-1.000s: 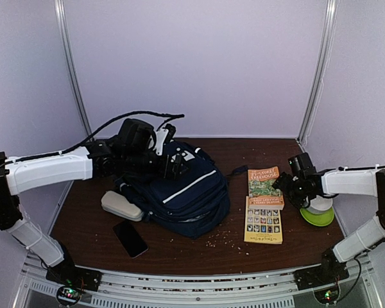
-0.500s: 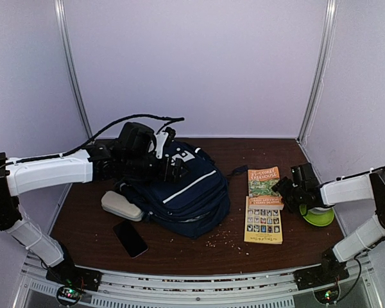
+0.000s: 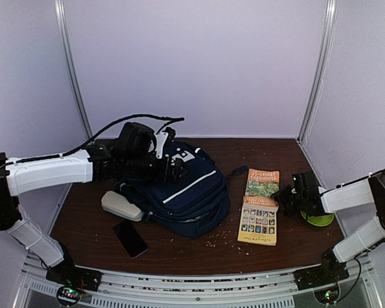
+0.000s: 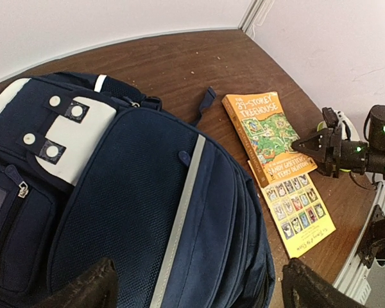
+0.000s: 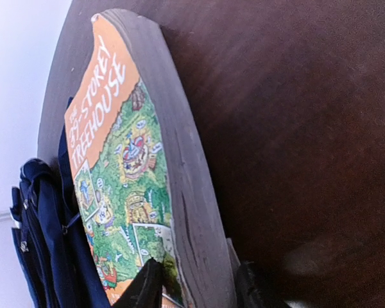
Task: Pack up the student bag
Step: Pick up the book from the center of the board.
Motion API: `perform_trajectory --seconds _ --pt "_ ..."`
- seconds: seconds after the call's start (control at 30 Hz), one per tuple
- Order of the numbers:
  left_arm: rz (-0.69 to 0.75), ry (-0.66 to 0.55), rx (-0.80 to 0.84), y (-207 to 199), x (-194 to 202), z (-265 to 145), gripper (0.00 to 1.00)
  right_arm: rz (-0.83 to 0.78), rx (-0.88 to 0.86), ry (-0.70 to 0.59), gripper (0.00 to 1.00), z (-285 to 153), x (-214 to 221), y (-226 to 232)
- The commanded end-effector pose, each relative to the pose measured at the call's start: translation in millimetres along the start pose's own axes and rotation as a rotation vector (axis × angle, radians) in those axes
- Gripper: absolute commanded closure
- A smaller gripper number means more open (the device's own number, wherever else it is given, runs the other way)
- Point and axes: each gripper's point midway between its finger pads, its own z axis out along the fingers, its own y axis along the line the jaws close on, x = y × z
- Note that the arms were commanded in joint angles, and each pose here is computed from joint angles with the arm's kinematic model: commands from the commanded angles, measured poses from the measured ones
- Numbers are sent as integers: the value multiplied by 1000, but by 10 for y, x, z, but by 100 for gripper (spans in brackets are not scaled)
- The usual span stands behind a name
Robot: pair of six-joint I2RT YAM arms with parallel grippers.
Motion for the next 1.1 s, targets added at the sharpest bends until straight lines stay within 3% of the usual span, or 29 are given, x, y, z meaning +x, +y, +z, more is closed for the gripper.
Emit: perform_trajectory --seconds 0.0,0.3,0.57,0.87,1.07 --pt "3 -53 31 -100 -151 -31 10 8 77 94 67 -72 262 -292" --pt "4 -49 34 -111 -161 -7 10 -68 -5 53 100 -402 143 69" --pt "4 -51 40 -150 -183 13 10 -175 -98 22 100 -736 113 394" --pt "20 -140 21 -183 -484 -237 10 -455 -490 59 100 -1516 350 1653" --pt "46 -152 110 -341 -504 -310 9 -612 -691 141 100 -1811 715 1934"
